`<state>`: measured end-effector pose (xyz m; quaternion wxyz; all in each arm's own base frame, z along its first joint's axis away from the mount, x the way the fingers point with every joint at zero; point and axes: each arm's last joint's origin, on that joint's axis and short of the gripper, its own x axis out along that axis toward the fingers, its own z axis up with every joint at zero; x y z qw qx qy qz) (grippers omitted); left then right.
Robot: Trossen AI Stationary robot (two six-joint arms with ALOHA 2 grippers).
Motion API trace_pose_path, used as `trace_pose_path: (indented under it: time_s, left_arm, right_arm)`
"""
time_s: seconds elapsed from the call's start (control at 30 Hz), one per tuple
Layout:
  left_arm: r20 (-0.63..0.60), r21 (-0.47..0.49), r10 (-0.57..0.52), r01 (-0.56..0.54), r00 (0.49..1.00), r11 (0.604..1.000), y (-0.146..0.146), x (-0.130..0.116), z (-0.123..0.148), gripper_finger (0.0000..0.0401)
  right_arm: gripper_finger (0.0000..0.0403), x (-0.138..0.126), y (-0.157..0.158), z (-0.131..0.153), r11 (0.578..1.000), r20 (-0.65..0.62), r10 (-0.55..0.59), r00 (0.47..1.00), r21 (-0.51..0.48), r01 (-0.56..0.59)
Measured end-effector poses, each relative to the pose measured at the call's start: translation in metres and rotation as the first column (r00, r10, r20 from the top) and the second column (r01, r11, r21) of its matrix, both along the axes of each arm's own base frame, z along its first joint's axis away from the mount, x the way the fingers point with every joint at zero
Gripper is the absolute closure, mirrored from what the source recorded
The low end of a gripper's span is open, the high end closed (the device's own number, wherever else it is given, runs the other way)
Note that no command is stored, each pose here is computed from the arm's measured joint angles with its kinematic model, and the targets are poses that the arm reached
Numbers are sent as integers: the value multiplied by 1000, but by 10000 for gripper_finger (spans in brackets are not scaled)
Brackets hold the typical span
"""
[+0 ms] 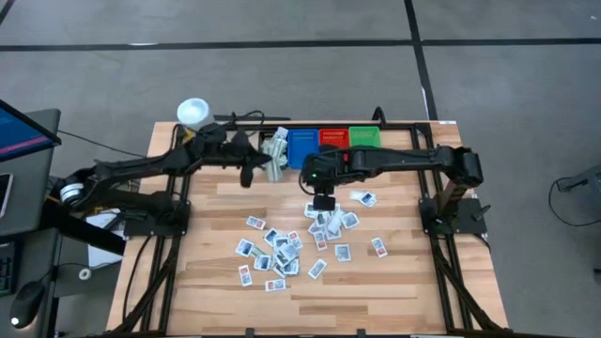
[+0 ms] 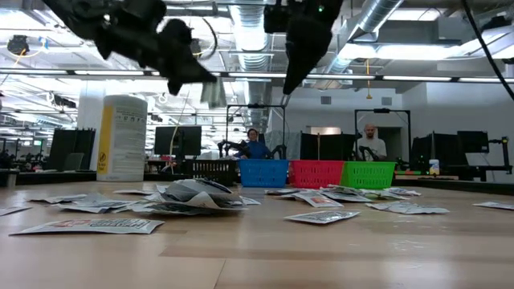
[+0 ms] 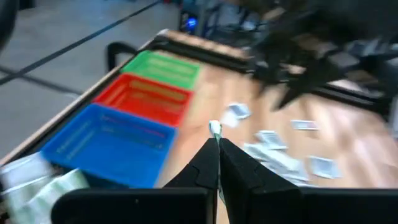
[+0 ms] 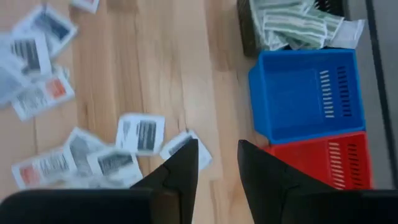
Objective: Pick & Place First Aid Supplies
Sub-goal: Put the green bandage pack in the black bin
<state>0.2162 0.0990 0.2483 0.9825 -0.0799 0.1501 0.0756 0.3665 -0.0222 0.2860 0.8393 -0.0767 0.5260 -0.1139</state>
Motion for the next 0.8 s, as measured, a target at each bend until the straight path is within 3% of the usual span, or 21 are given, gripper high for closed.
trace_pose_path:
  time_s: [0.23, 0.5, 0.6, 0.8]
  left_arm:
    - [54, -7, -154, 154, 987, 988, -41, -2, 16, 393]
    - [56, -87, -339, 343, 939, 935, -88, 3, 17, 392]
    - [53, -87, -387, 390, 921, 917, -105, 3, 17, 394]
    - [46, -35, -369, 370, 928, 928, -122, 3, 17, 391]
  right_arm:
    - [296, -5, 27, -2, 990, 313, -89, 946, 133, 49]
    - [296, 10, 83, 11, 961, 634, -92, 768, 259, -99]
    - [296, 13, 100, 6, 948, 650, -90, 755, 287, -134]
    - [296, 15, 116, -4, 929, 627, -125, 769, 346, -131]
